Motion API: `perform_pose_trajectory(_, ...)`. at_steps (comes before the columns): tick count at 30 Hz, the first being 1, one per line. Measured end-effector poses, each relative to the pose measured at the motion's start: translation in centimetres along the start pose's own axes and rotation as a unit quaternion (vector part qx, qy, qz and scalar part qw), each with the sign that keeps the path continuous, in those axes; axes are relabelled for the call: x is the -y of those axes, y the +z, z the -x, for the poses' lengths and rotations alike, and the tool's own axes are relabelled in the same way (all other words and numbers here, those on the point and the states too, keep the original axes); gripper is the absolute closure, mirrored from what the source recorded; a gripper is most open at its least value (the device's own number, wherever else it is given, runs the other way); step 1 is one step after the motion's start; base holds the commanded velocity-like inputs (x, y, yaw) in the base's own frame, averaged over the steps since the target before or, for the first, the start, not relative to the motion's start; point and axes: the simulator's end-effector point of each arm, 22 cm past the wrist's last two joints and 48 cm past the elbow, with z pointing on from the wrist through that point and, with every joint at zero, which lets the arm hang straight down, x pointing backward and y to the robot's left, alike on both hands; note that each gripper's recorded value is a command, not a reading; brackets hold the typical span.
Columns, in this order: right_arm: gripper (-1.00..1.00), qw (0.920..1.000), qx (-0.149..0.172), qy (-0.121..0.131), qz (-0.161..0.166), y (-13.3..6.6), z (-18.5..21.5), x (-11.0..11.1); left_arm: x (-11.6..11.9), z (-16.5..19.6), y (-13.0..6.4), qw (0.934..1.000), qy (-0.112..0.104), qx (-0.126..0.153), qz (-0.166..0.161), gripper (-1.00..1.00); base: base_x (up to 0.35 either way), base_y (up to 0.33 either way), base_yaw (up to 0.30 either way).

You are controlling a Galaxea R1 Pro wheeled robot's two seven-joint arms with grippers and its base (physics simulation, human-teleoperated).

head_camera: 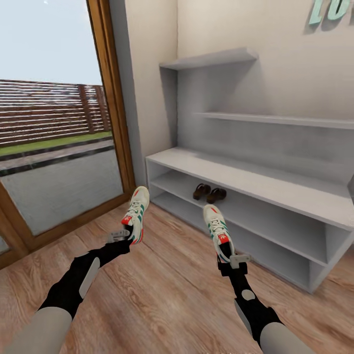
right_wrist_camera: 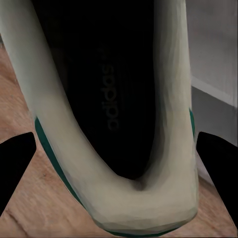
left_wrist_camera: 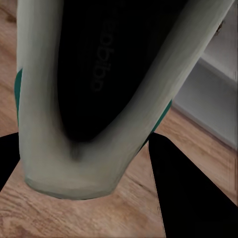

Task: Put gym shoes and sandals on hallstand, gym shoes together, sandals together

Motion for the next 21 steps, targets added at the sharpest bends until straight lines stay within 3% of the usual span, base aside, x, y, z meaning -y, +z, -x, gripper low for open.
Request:
perform_pose_trajectory(5, 1.0, 1.0, 0.0, 0.0, 0.0, -0.01, -0.02, 0.0, 0.02, -0.01, 0.01, 1.0, 0.0, 0.0, 0.0, 1.0, 0.0, 0.025, -0.257)
perform_pose_trajectory(10, 1.0, 1.0, 0.0, 0.0, 0.0, -0.01, -0.02, -0.01, 0.06, 0.0, 0.01, 1.0, 0.0, 0.0, -0.001, 1.0, 0.0, 0.242, -0.257)
perform_pose_trajectory(21, 1.0, 1.0, 0.0, 0.0, 0.0, 0.0, -0.02, 0.0, 0.05, -0.02, 0.01, 1.0, 0.0, 0.0, -0.001, 1.0, 0.005, 0.021, -0.257)
